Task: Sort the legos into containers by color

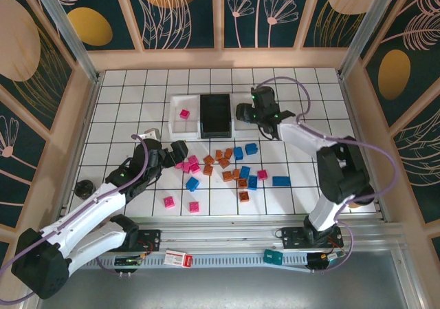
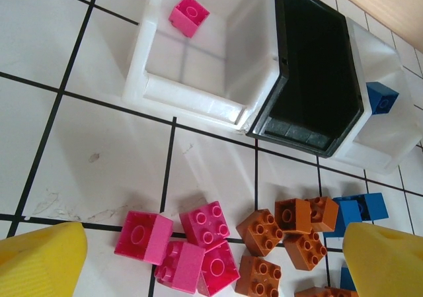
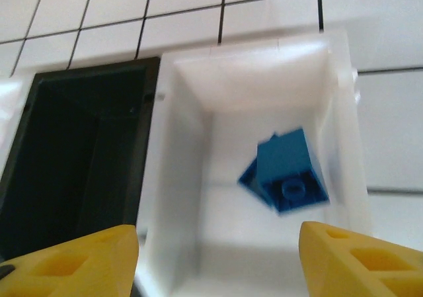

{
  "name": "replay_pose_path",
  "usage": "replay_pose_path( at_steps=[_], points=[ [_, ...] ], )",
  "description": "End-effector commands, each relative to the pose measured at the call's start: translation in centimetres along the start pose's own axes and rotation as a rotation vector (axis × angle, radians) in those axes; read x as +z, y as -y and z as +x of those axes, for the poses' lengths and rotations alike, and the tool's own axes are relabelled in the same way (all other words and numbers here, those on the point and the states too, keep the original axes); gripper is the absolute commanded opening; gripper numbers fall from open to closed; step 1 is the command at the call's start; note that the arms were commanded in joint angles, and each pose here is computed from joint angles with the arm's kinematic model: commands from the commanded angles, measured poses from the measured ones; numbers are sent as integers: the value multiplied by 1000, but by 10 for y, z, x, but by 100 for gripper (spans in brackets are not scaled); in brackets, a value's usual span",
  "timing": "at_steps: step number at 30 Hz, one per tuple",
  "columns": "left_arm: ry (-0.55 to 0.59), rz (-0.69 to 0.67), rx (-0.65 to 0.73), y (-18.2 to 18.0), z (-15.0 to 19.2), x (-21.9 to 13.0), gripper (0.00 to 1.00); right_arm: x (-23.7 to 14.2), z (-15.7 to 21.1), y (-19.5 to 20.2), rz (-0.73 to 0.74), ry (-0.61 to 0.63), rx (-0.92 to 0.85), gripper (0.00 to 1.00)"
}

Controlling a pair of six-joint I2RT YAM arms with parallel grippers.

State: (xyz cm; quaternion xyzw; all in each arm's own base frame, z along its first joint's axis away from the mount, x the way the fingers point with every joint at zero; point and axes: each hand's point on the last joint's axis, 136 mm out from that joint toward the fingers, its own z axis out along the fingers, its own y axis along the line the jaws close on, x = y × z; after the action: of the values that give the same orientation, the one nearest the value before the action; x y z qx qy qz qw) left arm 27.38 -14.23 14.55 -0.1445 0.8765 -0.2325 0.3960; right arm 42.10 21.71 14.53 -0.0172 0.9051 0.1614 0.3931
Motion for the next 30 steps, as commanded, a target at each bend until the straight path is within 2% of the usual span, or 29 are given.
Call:
replay_pose_path(
  at_steps=[1,8,13,16,20,26,30],
  points=[
    [-9,-21,12,-6,4,0,99,-36,40,-14,-27,-42,-12,67],
    [-15,-43,20,-12,8,5,99,-98,171,-17,-2,-231,-71,67],
    [-17,-51,22,-14,10,8,99,-130,236,-14,38,-350,-89,67],
    [-22,-51,18,-15,12,10,99,-136,254,-19,49,-377,-114,67],
    [-28,-55,17,-17,15,11,99,-126,270,-23,62,-416,-149,66],
    [-33,-61,18,-20,17,9,99,-114,274,-26,70,-424,-180,57],
    [-30,-61,14,-22,17,7,99,-110,280,-23,75,-444,-194,46]
  ],
)
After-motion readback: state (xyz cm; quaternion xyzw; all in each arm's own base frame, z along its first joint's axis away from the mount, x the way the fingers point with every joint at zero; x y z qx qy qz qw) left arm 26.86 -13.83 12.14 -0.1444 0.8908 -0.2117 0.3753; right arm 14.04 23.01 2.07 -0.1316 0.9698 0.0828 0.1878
